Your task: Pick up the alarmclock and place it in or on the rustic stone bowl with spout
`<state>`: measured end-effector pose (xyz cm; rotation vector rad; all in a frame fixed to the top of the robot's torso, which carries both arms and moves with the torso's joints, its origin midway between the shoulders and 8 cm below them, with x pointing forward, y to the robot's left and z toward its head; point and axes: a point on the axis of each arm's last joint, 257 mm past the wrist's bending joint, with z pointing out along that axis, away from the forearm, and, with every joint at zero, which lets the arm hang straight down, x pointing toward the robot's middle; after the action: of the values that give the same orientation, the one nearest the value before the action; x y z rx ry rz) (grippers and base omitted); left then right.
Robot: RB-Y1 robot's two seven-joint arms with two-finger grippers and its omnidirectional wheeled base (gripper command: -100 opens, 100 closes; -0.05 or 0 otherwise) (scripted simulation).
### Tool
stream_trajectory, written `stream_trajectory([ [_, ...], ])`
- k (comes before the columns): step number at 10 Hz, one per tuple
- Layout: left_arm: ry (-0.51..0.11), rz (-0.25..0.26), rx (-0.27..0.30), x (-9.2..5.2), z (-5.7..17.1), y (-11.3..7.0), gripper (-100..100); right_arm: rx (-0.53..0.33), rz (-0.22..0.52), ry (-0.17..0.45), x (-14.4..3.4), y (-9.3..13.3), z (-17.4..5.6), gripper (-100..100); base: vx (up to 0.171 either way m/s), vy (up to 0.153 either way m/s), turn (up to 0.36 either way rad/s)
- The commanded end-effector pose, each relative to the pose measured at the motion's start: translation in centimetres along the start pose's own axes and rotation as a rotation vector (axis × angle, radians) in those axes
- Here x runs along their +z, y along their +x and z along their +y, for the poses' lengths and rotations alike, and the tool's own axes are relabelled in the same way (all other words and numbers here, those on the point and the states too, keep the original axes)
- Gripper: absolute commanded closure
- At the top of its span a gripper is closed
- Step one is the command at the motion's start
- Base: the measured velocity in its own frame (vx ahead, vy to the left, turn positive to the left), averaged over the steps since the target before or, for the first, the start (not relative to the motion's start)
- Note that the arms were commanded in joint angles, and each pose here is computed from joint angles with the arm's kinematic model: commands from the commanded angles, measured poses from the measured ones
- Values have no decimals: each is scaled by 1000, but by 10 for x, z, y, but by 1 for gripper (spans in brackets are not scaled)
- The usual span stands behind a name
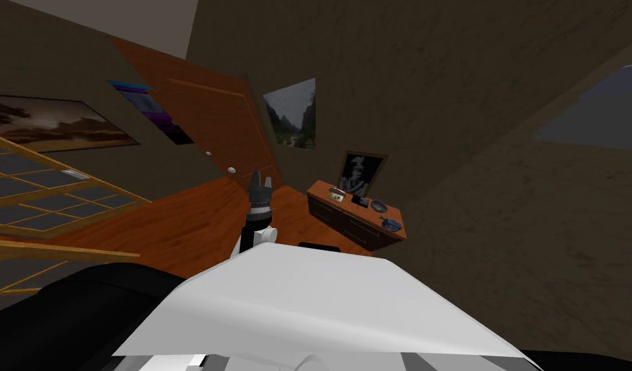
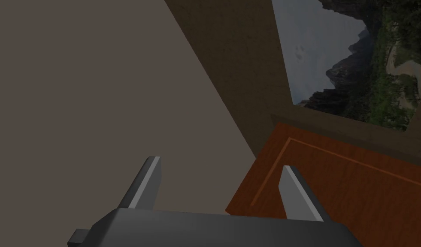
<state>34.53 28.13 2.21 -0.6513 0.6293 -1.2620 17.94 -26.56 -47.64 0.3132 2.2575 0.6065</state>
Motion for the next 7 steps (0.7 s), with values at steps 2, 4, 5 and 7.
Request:
stream_trajectory([
  [2, 0, 0, 0, 0, 0, 0, 0, -39, 94, 55, -18, 36, -30, -100, 47, -54, 306],
  [4, 0, 0, 0, 0, 0, 0, 0, -72, 179, 105, -39, 67, -58, -100, 18, -32, 157],
  [5, 0, 0, 0, 0, 0, 0, 0, -71, 186, 114, -41, 70, -62, -100, 31, -50, 247],
  [7, 0, 0, 0, 0, 0, 0, 0, -102, 276, 167, -67, 100, -92, -100, 25, -36, 171],
])
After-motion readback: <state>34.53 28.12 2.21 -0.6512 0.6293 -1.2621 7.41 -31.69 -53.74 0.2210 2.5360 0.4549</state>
